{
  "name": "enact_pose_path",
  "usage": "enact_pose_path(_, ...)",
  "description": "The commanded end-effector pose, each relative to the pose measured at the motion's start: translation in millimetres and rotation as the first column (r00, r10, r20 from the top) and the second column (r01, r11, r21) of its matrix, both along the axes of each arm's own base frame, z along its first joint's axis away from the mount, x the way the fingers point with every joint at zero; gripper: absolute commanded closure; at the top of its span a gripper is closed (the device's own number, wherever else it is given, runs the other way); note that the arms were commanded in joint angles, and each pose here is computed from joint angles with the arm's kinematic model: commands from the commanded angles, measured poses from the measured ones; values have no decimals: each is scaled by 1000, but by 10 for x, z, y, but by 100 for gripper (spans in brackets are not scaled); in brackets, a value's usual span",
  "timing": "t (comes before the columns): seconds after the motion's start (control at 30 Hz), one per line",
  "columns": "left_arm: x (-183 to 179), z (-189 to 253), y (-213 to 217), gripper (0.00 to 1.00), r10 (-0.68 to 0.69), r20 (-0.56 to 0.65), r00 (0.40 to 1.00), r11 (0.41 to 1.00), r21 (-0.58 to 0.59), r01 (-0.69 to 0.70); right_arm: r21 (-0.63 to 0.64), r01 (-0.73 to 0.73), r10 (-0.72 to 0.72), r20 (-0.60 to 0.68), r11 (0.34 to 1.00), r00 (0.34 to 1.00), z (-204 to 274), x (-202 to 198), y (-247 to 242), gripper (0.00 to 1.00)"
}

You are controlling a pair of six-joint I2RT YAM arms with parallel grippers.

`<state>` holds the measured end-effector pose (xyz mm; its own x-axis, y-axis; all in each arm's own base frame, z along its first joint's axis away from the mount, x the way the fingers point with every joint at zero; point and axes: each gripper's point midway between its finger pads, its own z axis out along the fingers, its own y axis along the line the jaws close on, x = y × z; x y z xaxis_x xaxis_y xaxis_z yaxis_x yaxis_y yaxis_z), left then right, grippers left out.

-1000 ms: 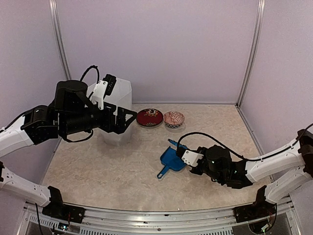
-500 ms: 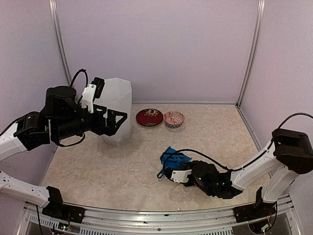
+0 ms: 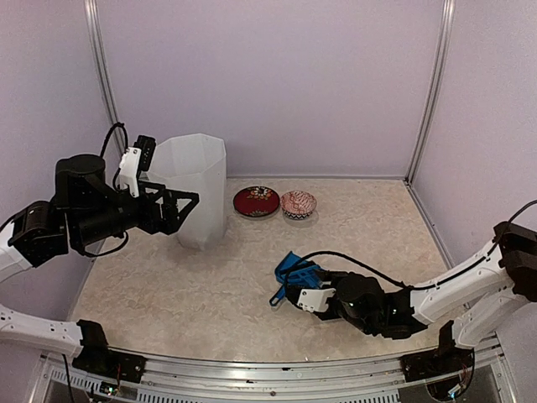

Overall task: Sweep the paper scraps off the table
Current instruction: Put down the broom in the dustpan, then reset both arms

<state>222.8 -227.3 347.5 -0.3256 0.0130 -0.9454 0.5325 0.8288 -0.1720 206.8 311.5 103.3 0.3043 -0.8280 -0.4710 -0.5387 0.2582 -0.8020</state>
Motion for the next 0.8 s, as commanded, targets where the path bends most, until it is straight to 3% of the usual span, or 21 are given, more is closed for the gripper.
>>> enact_pose_path(0.0, -16, -20, 212, 1, 31, 7, 1000, 999, -11, -31, 75, -90, 99, -130, 993, 987, 102, -238, 73, 36)
enact_pose_path(0.1, 19, -48, 381, 1, 61, 0, 998, 998, -35, -61, 148, -158, 186, -196, 976, 963, 233, -405, 117, 26)
enact_pose_path(0.3, 167, -290, 654, 1, 140, -67, 988, 989, -44, -143, 255, -144, 209, -252, 956, 945, 529, -429, 93, 17)
enact_pose_path(0.47, 354, -519, 1008, 1, 276, -138, 951, 958, -33, -283, 315, -16, 117, -304, 949, 945, 729, -155, -23, 15)
enact_pose_path(0.77, 763, -1070, 1771, 1, 514, -298, 804, 845, 14, -535, 457, 259, -67, -395, 851, 916, 1087, 556, -409, 14)
